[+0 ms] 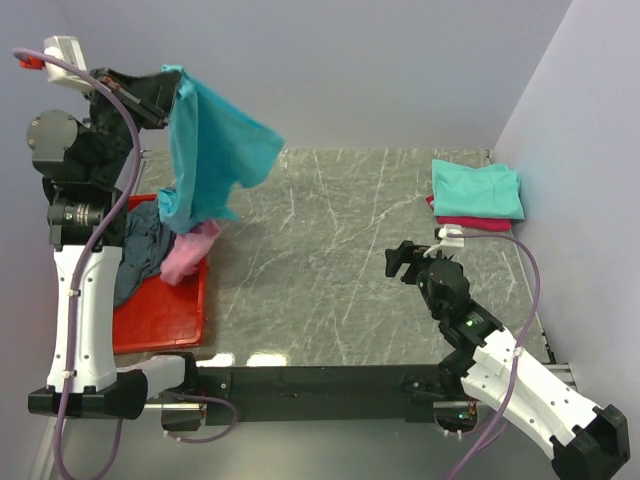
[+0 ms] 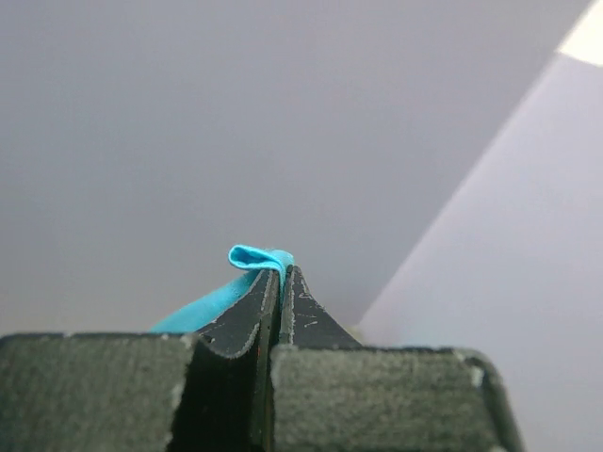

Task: Fold and stack the t-shirts
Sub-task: Grab the tshirt from the pile, then move the tshirt to the center of the board, then flatten the tshirt out

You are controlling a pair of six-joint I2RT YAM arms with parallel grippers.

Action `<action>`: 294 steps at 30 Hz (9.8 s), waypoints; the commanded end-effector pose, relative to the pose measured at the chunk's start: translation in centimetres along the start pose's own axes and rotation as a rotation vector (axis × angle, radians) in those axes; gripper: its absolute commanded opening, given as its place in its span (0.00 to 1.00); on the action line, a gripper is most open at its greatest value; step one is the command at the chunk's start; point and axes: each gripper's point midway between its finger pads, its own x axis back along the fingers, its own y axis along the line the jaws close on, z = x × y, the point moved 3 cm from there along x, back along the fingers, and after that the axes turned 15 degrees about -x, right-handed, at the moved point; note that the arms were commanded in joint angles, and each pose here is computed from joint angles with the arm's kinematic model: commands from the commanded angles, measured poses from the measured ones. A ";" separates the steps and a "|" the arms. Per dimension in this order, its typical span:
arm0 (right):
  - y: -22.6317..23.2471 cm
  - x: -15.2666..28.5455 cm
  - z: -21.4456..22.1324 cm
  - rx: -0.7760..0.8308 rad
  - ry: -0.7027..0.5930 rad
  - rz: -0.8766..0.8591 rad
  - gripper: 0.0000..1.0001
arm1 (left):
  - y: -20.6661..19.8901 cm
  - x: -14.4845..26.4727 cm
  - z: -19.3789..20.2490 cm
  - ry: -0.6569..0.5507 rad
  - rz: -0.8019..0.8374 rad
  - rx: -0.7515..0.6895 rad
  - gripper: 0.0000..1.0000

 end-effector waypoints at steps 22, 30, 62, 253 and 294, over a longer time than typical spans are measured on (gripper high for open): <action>0.2 -0.7 -0.4 0.008 -0.021 0.007 0.87 | -12.1 -2.1 -10.8 -0.261 0.774 0.193 0.01; 0.0 -0.8 -0.3 0.015 -0.020 0.020 0.87 | -15.6 -5.3 -8.7 -0.249 0.903 0.315 0.01; 3.4 -4.7 5.1 0.050 0.271 -0.032 0.78 | -6.0 7.9 42.9 0.891 -0.195 -0.001 0.99; -7.1 -3.0 5.5 -0.185 0.361 0.446 0.82 | 4.3 16.7 27.4 0.632 -0.580 -0.057 0.01; -3.0 -5.5 -7.9 -0.032 0.131 0.446 0.00 | 3.5 10.8 20.4 0.443 -0.492 -0.039 0.01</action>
